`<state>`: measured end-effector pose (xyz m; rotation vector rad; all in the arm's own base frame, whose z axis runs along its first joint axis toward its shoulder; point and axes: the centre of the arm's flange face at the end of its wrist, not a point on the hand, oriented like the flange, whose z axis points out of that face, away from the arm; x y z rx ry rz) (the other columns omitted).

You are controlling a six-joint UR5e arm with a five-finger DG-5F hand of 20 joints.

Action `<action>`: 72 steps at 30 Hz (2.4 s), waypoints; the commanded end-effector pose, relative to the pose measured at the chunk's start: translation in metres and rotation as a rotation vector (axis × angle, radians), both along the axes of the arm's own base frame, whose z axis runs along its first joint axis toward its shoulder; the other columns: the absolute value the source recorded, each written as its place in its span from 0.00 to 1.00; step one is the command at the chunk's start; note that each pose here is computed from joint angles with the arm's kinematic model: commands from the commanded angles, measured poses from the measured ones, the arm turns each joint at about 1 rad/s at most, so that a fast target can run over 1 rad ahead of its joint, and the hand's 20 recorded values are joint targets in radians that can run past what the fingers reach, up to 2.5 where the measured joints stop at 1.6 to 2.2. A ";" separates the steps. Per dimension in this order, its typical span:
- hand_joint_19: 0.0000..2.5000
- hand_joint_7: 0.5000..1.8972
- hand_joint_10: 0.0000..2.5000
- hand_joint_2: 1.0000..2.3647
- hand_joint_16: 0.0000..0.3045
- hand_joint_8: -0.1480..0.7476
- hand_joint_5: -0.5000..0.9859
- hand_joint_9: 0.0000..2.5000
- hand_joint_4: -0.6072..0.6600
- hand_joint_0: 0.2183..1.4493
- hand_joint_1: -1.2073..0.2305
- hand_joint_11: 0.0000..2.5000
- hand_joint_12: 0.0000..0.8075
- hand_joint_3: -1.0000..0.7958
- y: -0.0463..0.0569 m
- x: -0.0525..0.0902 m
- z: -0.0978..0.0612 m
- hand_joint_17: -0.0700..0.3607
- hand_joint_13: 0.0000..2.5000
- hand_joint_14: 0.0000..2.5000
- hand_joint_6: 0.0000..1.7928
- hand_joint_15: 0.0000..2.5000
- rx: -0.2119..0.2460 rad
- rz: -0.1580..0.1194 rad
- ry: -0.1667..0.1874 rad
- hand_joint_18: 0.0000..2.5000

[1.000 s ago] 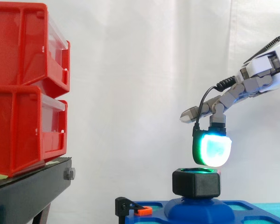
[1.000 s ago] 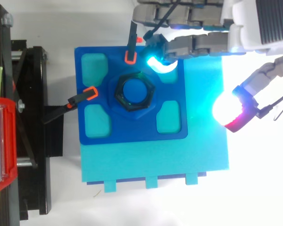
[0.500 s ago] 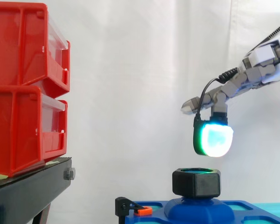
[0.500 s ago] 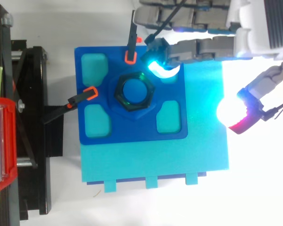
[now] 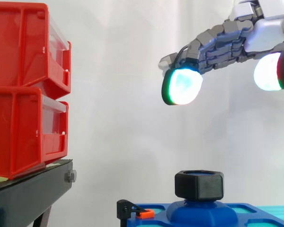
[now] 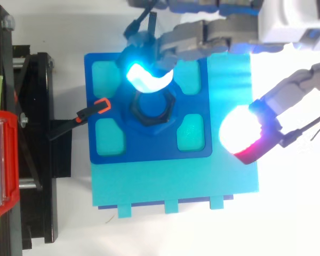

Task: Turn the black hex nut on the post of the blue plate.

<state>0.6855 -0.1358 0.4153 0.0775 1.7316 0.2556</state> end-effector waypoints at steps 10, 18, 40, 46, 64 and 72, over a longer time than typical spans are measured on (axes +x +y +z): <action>0.00 0.10 0.00 0.00 0.17 0.31 0.13 0.00 0.47 0.18 0.29 0.00 0.41 0.28 0.015 0.013 -0.040 0.43 0.00 0.00 0.28 0.00 0.026 -0.004 -0.096 0.00; 0.00 0.09 0.00 0.00 0.16 0.30 0.13 0.00 0.46 0.21 0.30 0.00 0.39 0.28 0.016 0.014 -0.058 0.42 0.00 0.00 0.28 0.00 0.025 -0.010 -0.120 0.00; 0.00 0.10 0.00 0.00 0.16 0.32 0.13 0.00 0.48 0.20 0.29 0.00 0.40 0.28 0.002 0.013 -0.096 0.42 0.00 0.00 0.28 0.00 0.025 -0.032 -0.103 0.00; 0.00 0.10 0.00 0.00 0.16 0.32 0.13 0.00 0.48 0.20 0.30 0.00 0.40 0.28 -0.003 0.018 -0.109 0.42 0.00 0.00 0.28 0.00 0.049 -0.014 -0.107 0.00; 0.00 0.10 0.00 0.00 0.18 0.33 0.13 0.00 0.45 0.15 0.25 0.00 0.43 0.28 -0.010 0.018 -0.109 0.44 0.00 0.00 0.28 0.00 0.032 -0.015 -0.124 0.00; 0.00 0.10 0.00 0.00 0.19 0.34 0.13 0.00 0.44 0.11 0.23 0.00 0.45 0.28 -0.010 0.019 -0.109 0.46 0.00 0.00 0.28 0.00 0.019 -0.014 -0.135 0.00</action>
